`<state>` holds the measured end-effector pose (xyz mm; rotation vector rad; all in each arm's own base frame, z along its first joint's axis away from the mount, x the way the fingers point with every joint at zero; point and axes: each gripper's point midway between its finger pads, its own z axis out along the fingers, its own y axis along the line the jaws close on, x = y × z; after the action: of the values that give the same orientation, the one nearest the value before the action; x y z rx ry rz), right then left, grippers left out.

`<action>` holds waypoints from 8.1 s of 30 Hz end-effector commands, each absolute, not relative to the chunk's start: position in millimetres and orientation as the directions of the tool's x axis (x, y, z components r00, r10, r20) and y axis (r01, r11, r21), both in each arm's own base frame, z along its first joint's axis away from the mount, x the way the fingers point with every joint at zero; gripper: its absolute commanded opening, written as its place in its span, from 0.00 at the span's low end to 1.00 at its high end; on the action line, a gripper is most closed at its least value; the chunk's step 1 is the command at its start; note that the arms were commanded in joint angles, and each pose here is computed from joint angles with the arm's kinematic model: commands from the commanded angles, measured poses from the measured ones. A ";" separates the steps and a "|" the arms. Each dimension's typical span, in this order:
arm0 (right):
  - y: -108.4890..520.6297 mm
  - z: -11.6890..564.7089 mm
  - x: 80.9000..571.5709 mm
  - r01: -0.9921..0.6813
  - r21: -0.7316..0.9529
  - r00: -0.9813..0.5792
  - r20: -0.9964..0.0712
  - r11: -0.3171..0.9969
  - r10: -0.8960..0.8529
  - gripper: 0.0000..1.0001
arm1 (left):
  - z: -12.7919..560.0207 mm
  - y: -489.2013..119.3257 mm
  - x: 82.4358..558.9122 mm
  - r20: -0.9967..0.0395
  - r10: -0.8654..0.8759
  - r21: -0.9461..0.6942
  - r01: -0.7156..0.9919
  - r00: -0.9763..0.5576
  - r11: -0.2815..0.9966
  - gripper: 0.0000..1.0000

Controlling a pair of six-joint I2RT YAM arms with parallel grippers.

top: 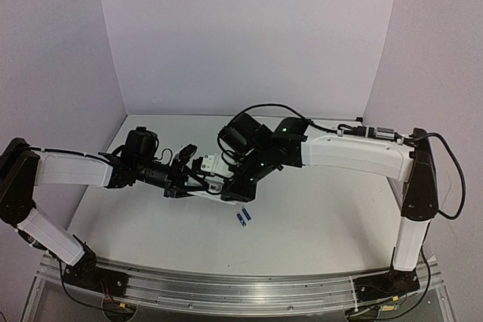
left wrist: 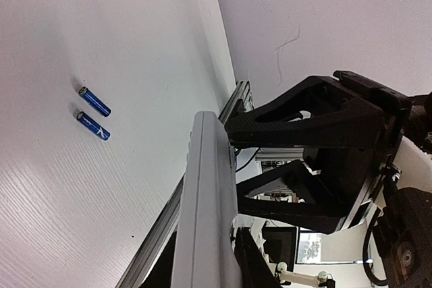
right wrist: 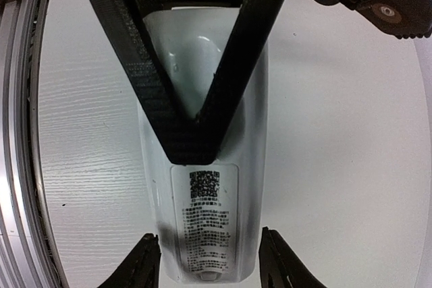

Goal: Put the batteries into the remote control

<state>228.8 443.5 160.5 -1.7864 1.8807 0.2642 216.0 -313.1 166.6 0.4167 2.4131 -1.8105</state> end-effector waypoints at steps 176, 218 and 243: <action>455.9 282.0 215.8 -0.663 0.720 -0.743 -0.666 0.204 -0.067 0.00 | 332.9 -327.6 221.1 -0.704 -0.194 -0.701 0.713 -0.683 0.031 0.38; 338.7 122.2 232.6 -0.410 0.307 -0.866 -0.427 0.859 -0.261 0.60 | 170.6 -269.0 240.0 -0.353 -0.215 -0.894 0.260 -0.911 0.366 0.00; 361.4 65.1 237.0 -0.450 0.078 -0.830 -0.403 0.890 -0.384 0.54 | 162.0 -261.6 234.5 -0.389 -0.229 -0.883 0.289 -0.893 0.370 0.00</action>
<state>223.1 366.7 59.7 -0.6712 2.7130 0.3124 230.1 -260.8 144.2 0.0063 2.2792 -1.5223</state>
